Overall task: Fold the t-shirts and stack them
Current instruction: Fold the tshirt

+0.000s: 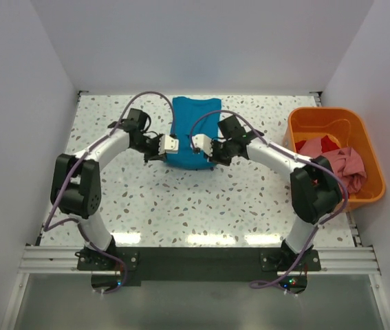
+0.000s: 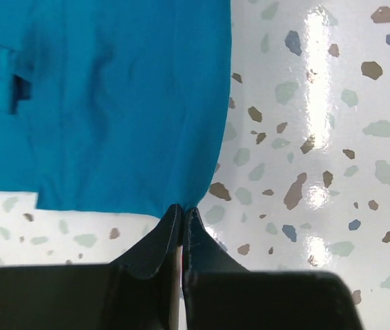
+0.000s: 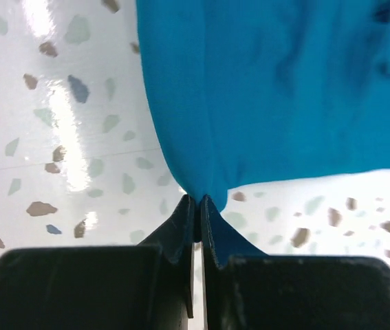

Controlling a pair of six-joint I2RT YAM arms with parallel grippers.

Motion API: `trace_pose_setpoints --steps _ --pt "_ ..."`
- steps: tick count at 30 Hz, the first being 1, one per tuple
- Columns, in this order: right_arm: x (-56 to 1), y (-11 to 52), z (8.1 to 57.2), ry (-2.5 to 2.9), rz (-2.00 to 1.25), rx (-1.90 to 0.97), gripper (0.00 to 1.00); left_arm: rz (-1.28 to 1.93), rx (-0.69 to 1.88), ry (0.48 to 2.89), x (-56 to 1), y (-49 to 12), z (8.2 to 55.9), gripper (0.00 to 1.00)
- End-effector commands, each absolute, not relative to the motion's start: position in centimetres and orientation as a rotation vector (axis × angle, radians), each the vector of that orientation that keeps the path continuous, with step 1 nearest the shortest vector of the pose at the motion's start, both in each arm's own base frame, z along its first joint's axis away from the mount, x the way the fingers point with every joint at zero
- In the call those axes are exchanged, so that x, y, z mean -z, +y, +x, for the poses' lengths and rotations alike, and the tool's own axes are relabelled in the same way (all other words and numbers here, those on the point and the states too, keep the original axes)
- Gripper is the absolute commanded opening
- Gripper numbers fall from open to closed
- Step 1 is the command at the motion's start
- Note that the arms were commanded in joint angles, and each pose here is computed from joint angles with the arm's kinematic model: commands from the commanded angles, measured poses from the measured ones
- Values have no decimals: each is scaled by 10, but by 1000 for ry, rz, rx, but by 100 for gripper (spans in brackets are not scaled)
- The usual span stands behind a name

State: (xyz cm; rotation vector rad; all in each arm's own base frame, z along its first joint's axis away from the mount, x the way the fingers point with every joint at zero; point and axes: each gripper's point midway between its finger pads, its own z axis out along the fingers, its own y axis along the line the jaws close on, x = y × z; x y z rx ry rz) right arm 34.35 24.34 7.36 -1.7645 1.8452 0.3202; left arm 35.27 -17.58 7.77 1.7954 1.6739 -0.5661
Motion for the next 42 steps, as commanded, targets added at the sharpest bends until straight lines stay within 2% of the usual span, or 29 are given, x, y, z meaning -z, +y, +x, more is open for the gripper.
trace_pose_setpoints --steps 1,8,12,17,20,24,27,32,42 --pt "-135 247 360 1753 -1687 -323 0 1741 563 1636 -118 -179 358 0" --pt "-152 238 341 1718 -1725 -320 0 1726 552 1611 -138 -178 345 0" --pt "-151 230 309 1703 -1784 -338 0 1785 628 1605 -134 -178 301 0" --pt "-147 223 235 1699 -1887 -437 0 1838 763 1608 -132 -179 229 0" --pt "-164 218 194 1696 -1894 -515 0 1875 845 1595 -139 -179 183 0" --pt "-193 212 167 1720 -1816 -599 0 1879 900 1552 -167 -176 154 0" --pt "-197 209 171 1718 -1824 -574 0 1862 899 1532 -193 -181 162 0" --pt "-191 205 203 1749 -1810 -584 0 1839 882 1503 -213 -198 207 0" --pt "-164 190 266 1805 -1835 -601 0 1826 881 1535 -183 -218 303 0"
